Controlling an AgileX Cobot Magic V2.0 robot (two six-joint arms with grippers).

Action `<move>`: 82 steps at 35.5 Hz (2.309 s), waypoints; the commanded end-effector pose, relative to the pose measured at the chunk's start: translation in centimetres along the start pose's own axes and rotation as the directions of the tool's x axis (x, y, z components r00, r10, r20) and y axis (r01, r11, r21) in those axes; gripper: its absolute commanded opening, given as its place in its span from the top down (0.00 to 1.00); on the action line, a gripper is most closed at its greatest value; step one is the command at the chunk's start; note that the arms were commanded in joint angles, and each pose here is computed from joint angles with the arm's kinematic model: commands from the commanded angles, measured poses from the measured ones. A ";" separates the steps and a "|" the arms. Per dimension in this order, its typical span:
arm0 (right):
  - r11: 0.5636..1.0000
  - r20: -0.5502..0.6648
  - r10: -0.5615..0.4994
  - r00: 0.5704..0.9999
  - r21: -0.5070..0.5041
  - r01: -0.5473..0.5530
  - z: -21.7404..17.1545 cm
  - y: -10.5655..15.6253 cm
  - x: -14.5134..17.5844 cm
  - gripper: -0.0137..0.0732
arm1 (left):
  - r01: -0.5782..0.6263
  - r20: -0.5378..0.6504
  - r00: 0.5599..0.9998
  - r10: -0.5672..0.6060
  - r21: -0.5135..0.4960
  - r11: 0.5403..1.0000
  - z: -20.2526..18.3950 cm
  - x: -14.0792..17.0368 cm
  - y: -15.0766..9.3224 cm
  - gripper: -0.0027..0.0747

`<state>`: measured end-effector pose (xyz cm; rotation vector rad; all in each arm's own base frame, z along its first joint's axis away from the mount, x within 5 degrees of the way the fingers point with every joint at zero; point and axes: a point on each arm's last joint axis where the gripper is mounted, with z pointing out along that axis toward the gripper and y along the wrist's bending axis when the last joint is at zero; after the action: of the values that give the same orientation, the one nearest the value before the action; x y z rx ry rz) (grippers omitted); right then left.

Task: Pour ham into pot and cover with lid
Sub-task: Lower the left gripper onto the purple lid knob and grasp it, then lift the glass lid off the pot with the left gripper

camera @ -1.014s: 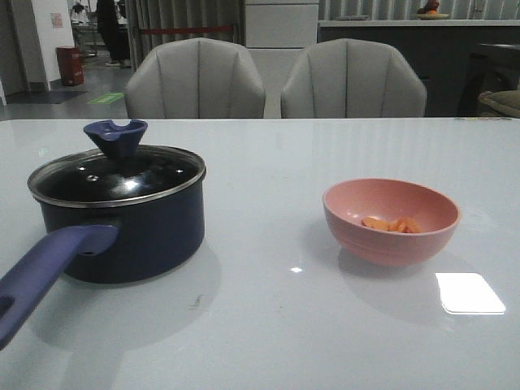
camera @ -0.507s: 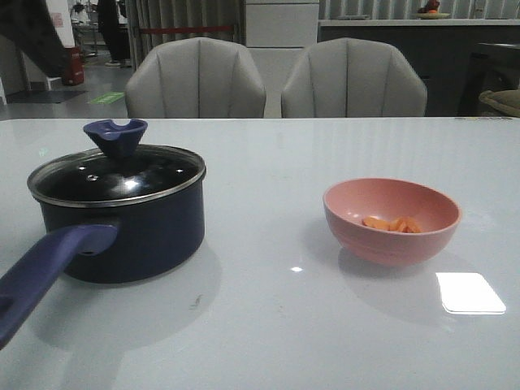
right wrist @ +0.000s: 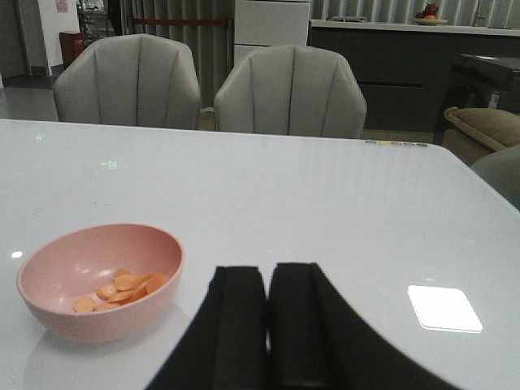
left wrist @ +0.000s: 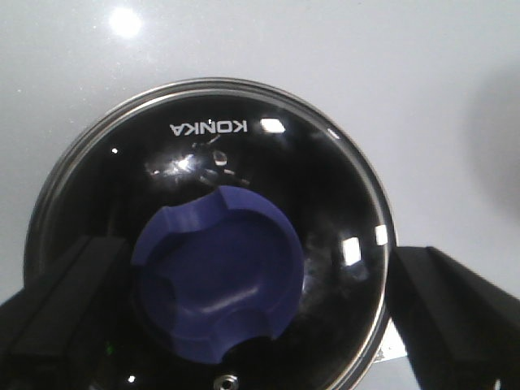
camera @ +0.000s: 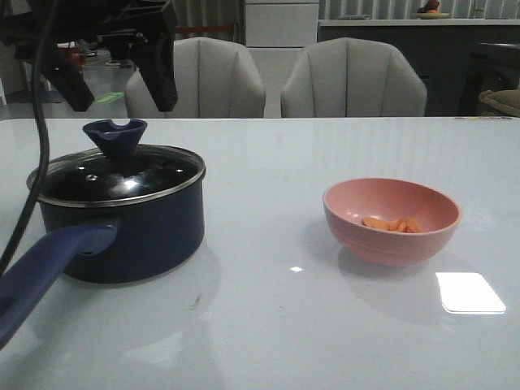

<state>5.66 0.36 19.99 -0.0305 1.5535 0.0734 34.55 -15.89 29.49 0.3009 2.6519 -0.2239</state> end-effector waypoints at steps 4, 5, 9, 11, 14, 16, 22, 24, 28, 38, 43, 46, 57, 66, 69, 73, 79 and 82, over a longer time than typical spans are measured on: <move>1.000 0.103 -0.016 0.995 -0.002 0.016 -0.2 0.0 -1.0 0.66 | 0.063 0.066 0.996 -0.062 -0.012 0.998 -1.5 -1.1 -0.2 0.12; 1.000 0.103 -0.016 0.995 -0.002 0.016 -0.2 0.0 -1.0 0.66 | 0.066 0.064 0.996 -0.064 -0.016 0.998 -1.5 -1.1 -0.1 0.12; 1.000 0.103 -0.016 0.995 -0.002 0.016 -0.2 0.0 -1.0 0.66 | 0.073 0.067 0.995 -0.071 -0.029 0.997 -1.5 -1.1 0.0 0.12; 1.000 0.103 -0.016 0.995 -0.002 0.016 -0.2 0.0 -1.0 0.66 | 0.090 0.069 0.994 -0.088 -0.031 0.995 -1.5 -1.1 0.0 0.12; 1.000 0.103 -0.016 0.995 -0.002 0.016 -0.2 0.0 -1.0 0.66 | 0.096 0.068 0.993 -0.093 -0.033 0.995 -1.5 -1.1 0.0 0.12; 1.000 0.103 -0.016 0.995 -0.002 0.016 -0.2 0.0 -1.0 0.66 | 0.113 0.066 0.992 -0.111 -0.032 0.993 -1.4 -1.1 0.0 0.14; 1.000 0.103 -0.016 0.995 -0.002 0.016 -0.2 0.0 -1.0 0.66 | 0.124 0.028 0.992 -0.123 -0.047 0.991 -0.5 -1.3 0.1 0.20; 1.000 0.103 -0.016 0.995 -0.002 0.016 -0.2 0.0 -1.0 0.66 | 0.124 0.002 0.992 -0.124 -0.057 0.991 -0.1 -1.4 0.1 0.20; 1.000 0.103 -0.016 0.995 -0.002 0.016 -0.2 0.0 -1.0 0.66 | 0.124 -0.014 0.992 -0.125 -0.063 0.990 0.4 -1.7 0.0 0.20; 1.000 0.104 -0.016 0.994 -0.002 0.016 -0.2 0.0 -1.0 0.66 | 0.124 -0.033 0.991 -0.126 -0.070 0.990 0.4 -1.7 0.0 0.21; 1.000 0.104 -0.016 0.994 -0.002 0.016 -0.2 0.0 -1.0 0.66 | 0.124 -0.037 0.991 -0.127 -0.072 0.990 0.4 -1.7 0.0 0.21; 1.000 0.104 -0.016 0.994 -0.002 0.016 -0.2 0.0 -1.0 0.66 | 0.123 -0.048 0.991 -0.127 -0.076 0.989 0.5 -1.6 0.1 0.25; 1.000 0.104 -0.016 0.994 -0.002 0.016 -0.2 0.0 -1.0 0.66 | 0.123 -0.057 0.990 -0.127 -0.079 0.989 1.0 -1.6 0.1 0.55; 1.000 0.104 -0.016 0.994 -0.002 0.016 -0.2 0.0 -1.0 0.66 | 0.125 -0.021 0.992 -0.127 -0.069 0.990 -0.7 -2.3 -0.1 0.55; 1.000 0.104 -0.016 0.994 -0.002 0.016 -0.2 0.0 -1.0 0.66 | 0.126 -0.001 0.992 -0.127 -0.062 0.990 -1.4 -2.5 -0.1 0.55; 1.000 0.104 -0.016 0.994 -0.002 0.016 -0.2 0.0 -1.0 0.66 | 0.122 0.029 0.992 -0.120 -0.063 0.991 -2.7 -2.6 -0.1 0.55; 1.000 0.104 -0.016 0.994 -0.002 0.016 -0.2 0.0 -1.0 0.66 | 0.121 0.040 0.992 -0.116 -0.193 0.974 -4.3 -2.5 2.9 0.55; 1.000 0.104 -0.016 0.994 -0.002 0.016 -0.2 0.0 -1.0 0.66 | 0.187 0.042 0.982 -0.182 -0.218 0.958 -5.4 -2.2 5.8 0.55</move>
<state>5.66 0.36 19.99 -0.0305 1.5535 0.0734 36.26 -12.55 30.89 0.0606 2.7698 0.0040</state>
